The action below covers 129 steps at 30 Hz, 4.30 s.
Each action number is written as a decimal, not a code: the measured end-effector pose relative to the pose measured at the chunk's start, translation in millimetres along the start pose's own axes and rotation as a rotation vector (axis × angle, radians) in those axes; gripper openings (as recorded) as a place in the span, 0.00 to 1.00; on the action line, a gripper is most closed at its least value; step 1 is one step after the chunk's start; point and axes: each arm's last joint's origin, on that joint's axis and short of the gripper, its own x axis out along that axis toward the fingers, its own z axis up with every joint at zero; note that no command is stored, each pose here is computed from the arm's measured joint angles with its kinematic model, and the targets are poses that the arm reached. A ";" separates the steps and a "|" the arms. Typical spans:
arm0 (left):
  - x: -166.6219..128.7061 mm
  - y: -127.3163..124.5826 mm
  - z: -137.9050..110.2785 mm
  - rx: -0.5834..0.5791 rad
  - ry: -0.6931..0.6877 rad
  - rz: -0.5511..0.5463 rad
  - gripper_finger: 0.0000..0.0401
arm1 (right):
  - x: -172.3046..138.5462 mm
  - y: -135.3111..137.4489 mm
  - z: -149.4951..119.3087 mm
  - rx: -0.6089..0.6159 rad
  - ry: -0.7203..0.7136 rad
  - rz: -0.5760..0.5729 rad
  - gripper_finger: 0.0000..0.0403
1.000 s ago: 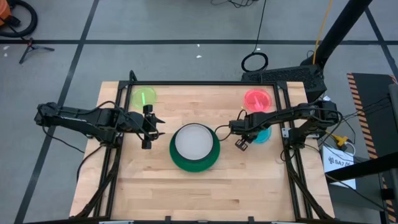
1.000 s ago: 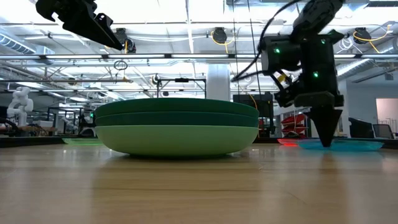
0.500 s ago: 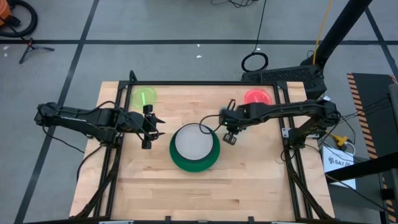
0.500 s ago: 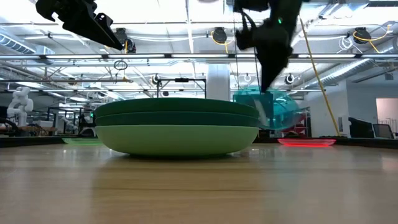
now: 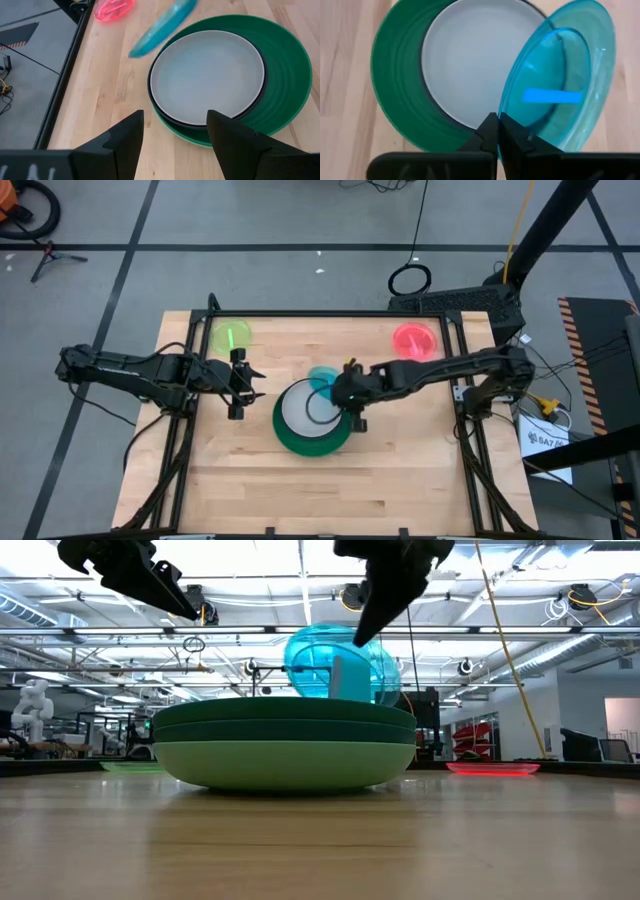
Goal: Stack plastic plates
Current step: Stack the blue plate on top of the white plate, then stack the pink plate on top of the blue plate
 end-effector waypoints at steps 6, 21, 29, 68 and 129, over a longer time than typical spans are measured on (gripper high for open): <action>0.0 0.0 0.0 0.000 0.000 0.000 0.56 | 25.5 13.7 18.2 -0.143 0.053 0.089 0.00; 0.0 0.0 -0.2 0.000 0.002 0.000 0.56 | 56.9 22.8 22.6 -0.207 0.165 0.099 0.11; 0.0 0.0 -0.1 -0.004 0.002 0.000 0.56 | 56.2 21.8 22.0 -0.166 0.173 0.094 0.28; 0.0 -0.2 -1.5 -0.040 0.016 -0.002 0.56 | 34.9 -239.2 -155.3 0.953 0.602 -0.348 0.32; -0.1 0.0 -0.7 -0.027 0.007 -0.001 0.56 | 16.1 -148.9 -86.8 0.558 0.284 -0.307 0.00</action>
